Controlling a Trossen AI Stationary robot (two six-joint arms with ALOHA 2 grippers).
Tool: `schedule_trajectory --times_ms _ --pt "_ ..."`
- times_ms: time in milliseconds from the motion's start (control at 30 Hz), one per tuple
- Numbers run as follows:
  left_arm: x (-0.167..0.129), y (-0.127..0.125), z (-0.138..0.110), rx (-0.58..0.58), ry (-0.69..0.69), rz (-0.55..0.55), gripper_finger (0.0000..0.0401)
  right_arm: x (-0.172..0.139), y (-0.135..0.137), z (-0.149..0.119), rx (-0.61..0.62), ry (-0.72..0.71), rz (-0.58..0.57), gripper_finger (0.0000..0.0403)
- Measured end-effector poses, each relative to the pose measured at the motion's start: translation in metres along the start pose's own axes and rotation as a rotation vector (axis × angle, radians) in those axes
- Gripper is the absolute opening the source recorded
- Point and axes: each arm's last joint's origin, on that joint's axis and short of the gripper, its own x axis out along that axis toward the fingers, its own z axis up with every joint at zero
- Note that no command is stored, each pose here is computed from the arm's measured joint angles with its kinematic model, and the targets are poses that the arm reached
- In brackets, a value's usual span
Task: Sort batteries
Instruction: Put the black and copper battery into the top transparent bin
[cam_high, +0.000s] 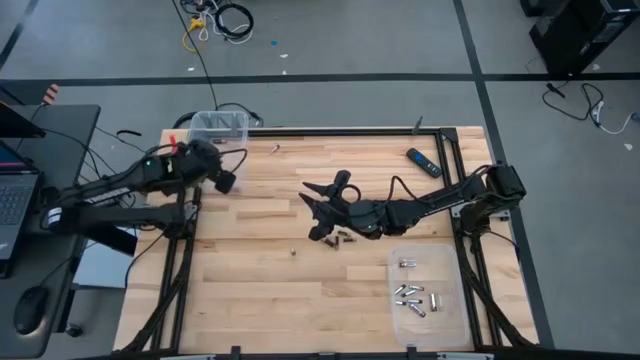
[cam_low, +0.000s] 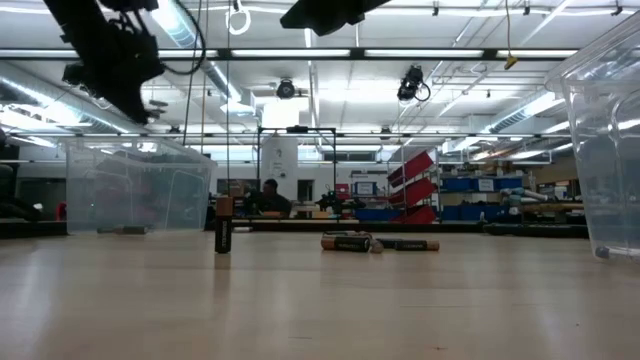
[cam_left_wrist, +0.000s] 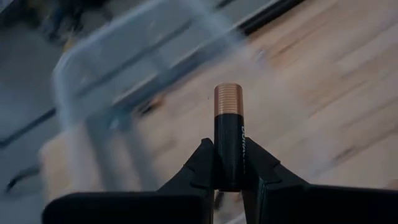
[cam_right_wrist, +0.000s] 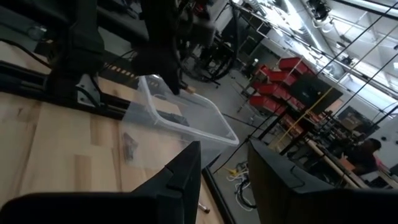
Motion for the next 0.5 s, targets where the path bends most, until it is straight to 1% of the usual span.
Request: schedule_trajectory --times_ms 67,133,500 --pt "0.0026 0.0047 -0.0035 -0.018 0.054 0.043 0.0034 0.0 0.0001 -0.0002 -0.001 0.002 0.001 0.0117" --pt "0.004 0.0072 -0.0045 -0.024 0.076 0.064 0.0034 0.0001 0.0001 -0.0004 -0.003 0.003 0.002 0.0117" --pt "0.007 0.0114 -0.0032 -0.029 0.087 0.101 0.0038 0.0001 0.0008 -0.0017 -0.003 0.013 0.008 0.0117"
